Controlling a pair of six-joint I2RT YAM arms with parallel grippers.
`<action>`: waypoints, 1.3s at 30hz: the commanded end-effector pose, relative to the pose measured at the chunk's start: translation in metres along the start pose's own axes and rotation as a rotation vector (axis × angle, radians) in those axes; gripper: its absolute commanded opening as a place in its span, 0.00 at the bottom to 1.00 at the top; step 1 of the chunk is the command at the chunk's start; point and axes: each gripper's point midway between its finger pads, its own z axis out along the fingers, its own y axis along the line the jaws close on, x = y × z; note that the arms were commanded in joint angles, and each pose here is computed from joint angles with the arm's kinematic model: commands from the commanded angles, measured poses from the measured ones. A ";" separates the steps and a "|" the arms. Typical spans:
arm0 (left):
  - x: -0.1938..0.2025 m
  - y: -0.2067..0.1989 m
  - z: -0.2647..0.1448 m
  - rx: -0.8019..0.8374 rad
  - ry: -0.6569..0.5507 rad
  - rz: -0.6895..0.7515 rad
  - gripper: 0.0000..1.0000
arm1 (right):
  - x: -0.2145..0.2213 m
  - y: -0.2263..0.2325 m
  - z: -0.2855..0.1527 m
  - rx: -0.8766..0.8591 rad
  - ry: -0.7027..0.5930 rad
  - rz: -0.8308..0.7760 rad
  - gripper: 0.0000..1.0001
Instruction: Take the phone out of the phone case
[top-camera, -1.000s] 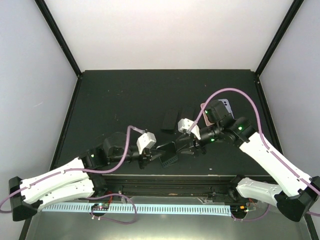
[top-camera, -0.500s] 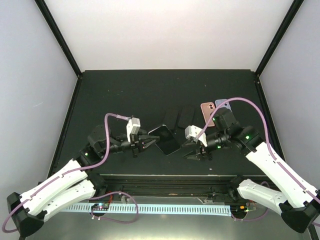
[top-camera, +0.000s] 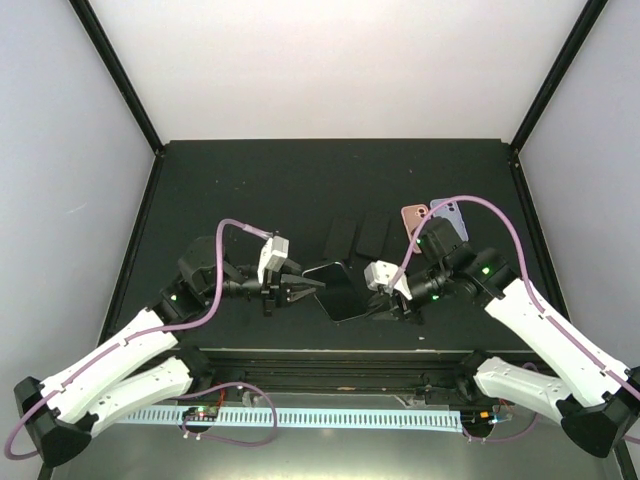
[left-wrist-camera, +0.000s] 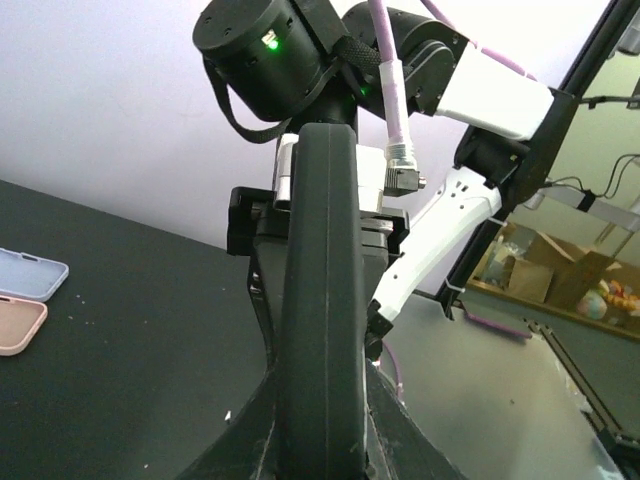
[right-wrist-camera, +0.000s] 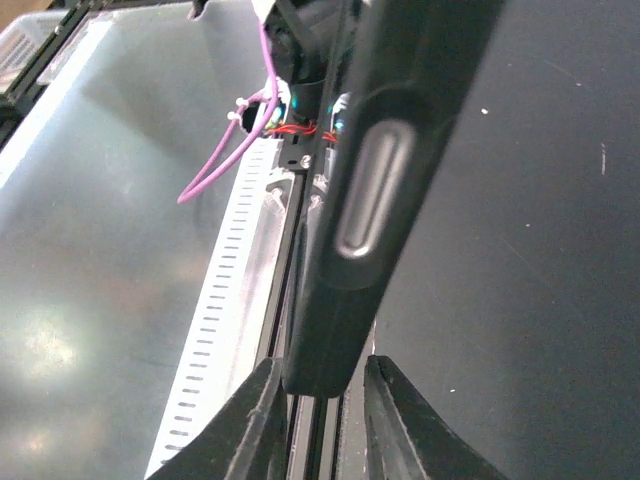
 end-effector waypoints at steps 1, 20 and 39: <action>-0.033 -0.035 -0.005 0.120 -0.029 0.110 0.02 | -0.002 0.008 -0.003 -0.021 0.007 -0.055 0.20; -0.021 -0.035 -0.008 0.115 0.036 0.092 0.02 | -0.002 0.039 0.003 -0.073 0.043 -0.085 0.45; -0.012 -0.039 -0.009 0.152 0.049 0.070 0.01 | -0.022 0.035 0.011 -0.087 0.032 -0.098 0.24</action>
